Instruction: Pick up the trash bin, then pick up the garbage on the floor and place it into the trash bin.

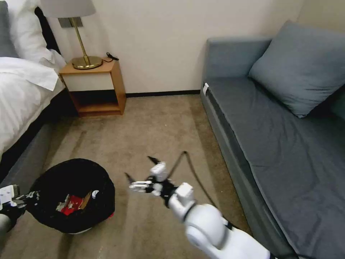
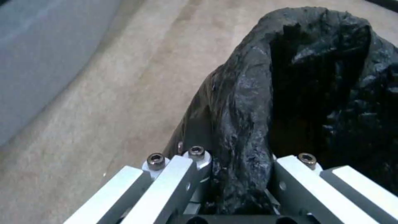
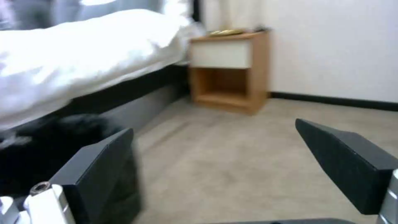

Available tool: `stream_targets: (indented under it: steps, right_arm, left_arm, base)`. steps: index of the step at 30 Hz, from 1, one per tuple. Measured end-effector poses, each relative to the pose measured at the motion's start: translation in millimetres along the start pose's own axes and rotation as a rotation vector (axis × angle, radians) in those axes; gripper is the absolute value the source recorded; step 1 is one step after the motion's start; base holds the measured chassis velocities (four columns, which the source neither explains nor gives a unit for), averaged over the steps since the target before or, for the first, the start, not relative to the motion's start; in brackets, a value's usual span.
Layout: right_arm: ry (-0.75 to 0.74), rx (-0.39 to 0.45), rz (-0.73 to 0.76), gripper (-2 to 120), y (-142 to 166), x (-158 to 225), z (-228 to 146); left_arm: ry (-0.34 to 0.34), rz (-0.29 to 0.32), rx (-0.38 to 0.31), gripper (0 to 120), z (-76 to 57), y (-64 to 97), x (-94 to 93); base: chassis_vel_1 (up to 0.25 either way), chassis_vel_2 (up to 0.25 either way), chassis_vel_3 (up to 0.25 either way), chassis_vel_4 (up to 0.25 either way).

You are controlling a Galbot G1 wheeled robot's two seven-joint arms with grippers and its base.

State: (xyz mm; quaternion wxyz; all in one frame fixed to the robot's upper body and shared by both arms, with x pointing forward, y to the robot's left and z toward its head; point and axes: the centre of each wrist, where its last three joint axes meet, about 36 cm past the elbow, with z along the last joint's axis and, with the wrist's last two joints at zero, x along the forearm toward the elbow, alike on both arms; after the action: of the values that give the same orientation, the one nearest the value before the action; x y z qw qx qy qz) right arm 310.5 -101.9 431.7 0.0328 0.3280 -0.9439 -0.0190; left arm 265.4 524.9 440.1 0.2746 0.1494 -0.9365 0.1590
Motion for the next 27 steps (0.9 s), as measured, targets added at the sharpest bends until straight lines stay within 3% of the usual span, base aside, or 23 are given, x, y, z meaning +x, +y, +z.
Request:
stream_targets:
  steps: [4,11,19,22,23,25,26,27]
  right_arm:
    - [-0.077,0.101,0.203,100,-26.4,37.6,2.5]
    - [-0.133,0.126,0.354,100,-39.2,78.4,5.7]
    - [-0.105,0.065,0.454,100,-50.7,104.4,25.5]
    - [-0.106,0.041,0.491,100,-63.0,109.1,26.3]
    - [-0.106,0.041,0.491,100,-63.0,109.1,26.3]
    - [-0.109,0.031,0.508,100,-67.1,111.0,25.2]
    - [-0.112,0.013,0.525,100,-69.0,112.2,24.9]
    - [-0.112,0.006,0.535,100,-70.7,112.3,25.3]
  left_arm:
    - [0.006,-0.019,0.034,5,7.9,9.0,-12.1]
    - [0.011,-0.021,0.055,8,17.8,12.2,-17.9]
    - [-0.007,-0.010,0.066,36,20.5,13.2,-18.5]
    - [-0.032,-0.009,0.060,52,12.7,13.7,-10.0]
    - [-0.032,-0.009,0.060,52,12.7,13.7,-10.0]
    - [-0.053,-0.015,0.037,58,6.0,13.7,0.3]
    - [-0.093,-0.034,-0.032,66,-0.7,13.6,14.5]
    - [-0.106,-0.033,-0.051,68,-3.2,13.0,19.8]
  base:
    - [0.000,0.000,0.000,0.000]
    - [0.000,0.000,0.000,0.000]
    - [0.000,0.000,0.000,0.000]
    - [0.000,0.000,0.000,0.000]
    - [0.000,0.000,0.000,0.000]
    - [0.000,0.000,0.000,0.000]
    - [0.000,0.000,0.000,0.000]
    - [0.000,0.000,0.000,0.000]
